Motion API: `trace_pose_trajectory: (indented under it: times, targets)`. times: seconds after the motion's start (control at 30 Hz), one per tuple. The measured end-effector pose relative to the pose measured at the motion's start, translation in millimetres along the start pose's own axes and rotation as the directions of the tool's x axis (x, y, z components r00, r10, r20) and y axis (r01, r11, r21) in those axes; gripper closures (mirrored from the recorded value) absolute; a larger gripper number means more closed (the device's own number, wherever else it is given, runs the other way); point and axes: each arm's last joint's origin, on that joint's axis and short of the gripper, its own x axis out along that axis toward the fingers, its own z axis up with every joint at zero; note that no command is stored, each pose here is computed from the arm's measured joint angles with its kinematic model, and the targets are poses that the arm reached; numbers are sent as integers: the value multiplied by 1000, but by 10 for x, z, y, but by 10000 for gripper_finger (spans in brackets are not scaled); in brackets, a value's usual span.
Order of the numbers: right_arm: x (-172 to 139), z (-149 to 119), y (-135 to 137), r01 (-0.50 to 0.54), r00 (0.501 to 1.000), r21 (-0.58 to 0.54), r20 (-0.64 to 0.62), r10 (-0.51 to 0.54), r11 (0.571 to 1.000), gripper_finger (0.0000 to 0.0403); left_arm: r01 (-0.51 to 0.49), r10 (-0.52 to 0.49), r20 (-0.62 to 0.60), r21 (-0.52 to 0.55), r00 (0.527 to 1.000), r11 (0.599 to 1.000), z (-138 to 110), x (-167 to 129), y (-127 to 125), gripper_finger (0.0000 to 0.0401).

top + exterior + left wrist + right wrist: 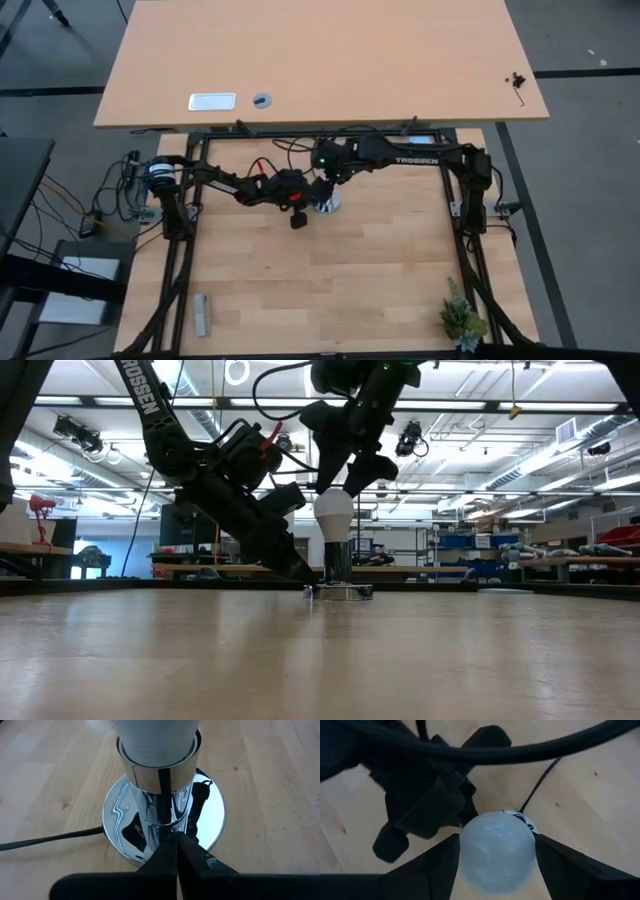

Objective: Screw lightbulb
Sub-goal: Remove the lightbulb from the lamp socket

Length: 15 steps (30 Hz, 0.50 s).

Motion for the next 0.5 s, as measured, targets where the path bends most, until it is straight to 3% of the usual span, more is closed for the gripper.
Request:
trace_pose_trajectory:
  times: [0.1,0.2,0.27,0.4,0.43,0.5]
  targets:
    - [10,6,-21,-14,1000,-63,-17,13,998,159,0,0,0,0,1000,1000,0,0,0,400]
    - [-15,16,-55,-32,999,-215,-34,25,976,174,0,0,0,0,1000,1000,0,0,0,400]
    - [-40,30,-61,-35,999,-386,-32,25,922,181,0,0,0,0,1000,1000,0,0,0,400]
    - [-43,38,-65,-2,1000,-655,-11,-6,756,185,0,0,0,0,1000,1000,0,0,0,400]
    - [-43,46,-62,5,1000,-682,-3,-9,731,185,0,0,0,0,1000,1000,0,0,0,400]
    - [-66,62,-45,11,1000,-687,3,-13,727,182,0,0,0,0,1000,1000,0,0,0,400]
